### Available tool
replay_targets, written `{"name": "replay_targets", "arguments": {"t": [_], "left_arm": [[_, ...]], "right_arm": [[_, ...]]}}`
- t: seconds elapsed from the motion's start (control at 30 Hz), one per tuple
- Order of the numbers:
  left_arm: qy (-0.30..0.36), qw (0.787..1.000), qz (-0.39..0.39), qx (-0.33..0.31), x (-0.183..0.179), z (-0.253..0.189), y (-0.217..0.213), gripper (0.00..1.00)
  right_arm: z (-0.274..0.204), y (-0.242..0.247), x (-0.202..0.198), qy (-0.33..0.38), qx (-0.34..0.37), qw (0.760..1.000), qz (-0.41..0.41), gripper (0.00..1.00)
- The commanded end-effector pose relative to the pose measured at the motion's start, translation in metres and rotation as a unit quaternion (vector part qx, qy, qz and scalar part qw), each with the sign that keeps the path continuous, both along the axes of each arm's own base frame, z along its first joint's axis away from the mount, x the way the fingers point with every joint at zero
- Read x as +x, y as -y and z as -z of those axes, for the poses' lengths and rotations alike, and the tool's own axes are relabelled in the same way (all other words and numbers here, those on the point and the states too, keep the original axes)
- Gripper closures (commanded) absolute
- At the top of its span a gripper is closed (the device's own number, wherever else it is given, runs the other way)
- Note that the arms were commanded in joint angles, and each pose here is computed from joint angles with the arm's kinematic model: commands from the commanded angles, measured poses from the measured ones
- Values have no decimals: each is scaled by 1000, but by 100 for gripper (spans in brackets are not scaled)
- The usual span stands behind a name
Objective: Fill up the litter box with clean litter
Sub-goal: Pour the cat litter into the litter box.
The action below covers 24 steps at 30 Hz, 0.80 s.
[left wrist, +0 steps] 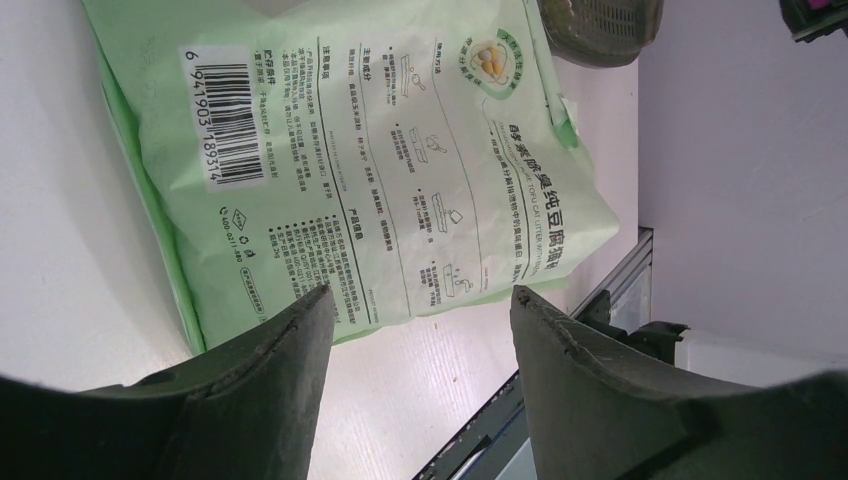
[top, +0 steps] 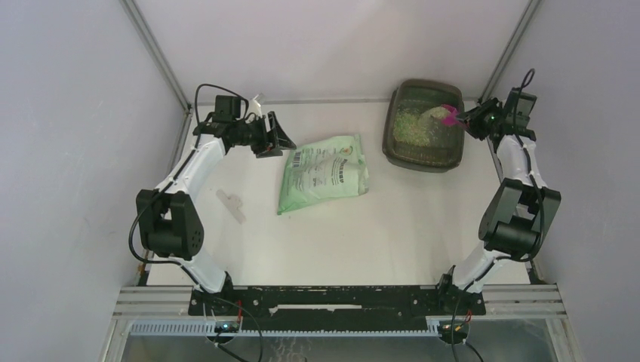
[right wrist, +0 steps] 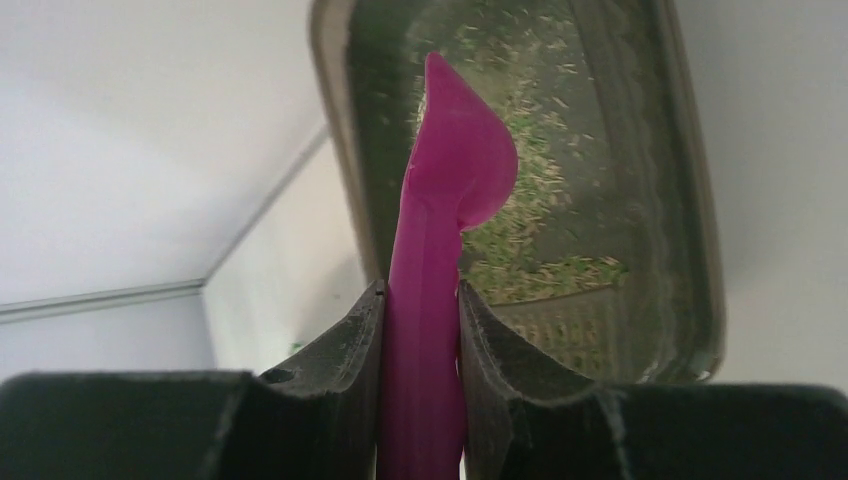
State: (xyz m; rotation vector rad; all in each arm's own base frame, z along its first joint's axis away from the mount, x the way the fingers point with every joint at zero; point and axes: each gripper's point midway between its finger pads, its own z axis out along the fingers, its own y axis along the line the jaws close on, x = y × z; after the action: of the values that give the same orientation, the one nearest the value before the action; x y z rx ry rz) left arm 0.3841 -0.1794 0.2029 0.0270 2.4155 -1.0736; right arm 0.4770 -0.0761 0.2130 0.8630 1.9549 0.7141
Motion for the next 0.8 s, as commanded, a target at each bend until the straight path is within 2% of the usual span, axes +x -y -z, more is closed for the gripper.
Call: {"name": "replay_targets", "arguments": {"t": [0.0, 0.13, 0.3, 0.47, 0.6, 0.77], "left_arm": [[43, 999, 7, -14, 11, -28, 2, 30], [43, 999, 6, -14, 11, -29, 2, 30], [43, 999, 6, -13, 11, -29, 2, 30], [43, 999, 5, -13, 10, -32, 2, 30], [45, 999, 6, -11, 8, -34, 1, 30], [44, 999, 6, -10, 4, -34, 1, 30]], "right_arm": [[-8, 16, 3, -21, -100, 995, 20, 100], [-16, 19, -2, -40, -164, 985, 30, 100], [-43, 5, -9, -20, -236, 971, 25, 100], [-66, -20, -6, -13, -332, 943, 9, 100], [-68, -41, 1, -27, -414, 910, -6, 100], [-58, -64, 7, -72, -541, 838, -16, 100]]}}
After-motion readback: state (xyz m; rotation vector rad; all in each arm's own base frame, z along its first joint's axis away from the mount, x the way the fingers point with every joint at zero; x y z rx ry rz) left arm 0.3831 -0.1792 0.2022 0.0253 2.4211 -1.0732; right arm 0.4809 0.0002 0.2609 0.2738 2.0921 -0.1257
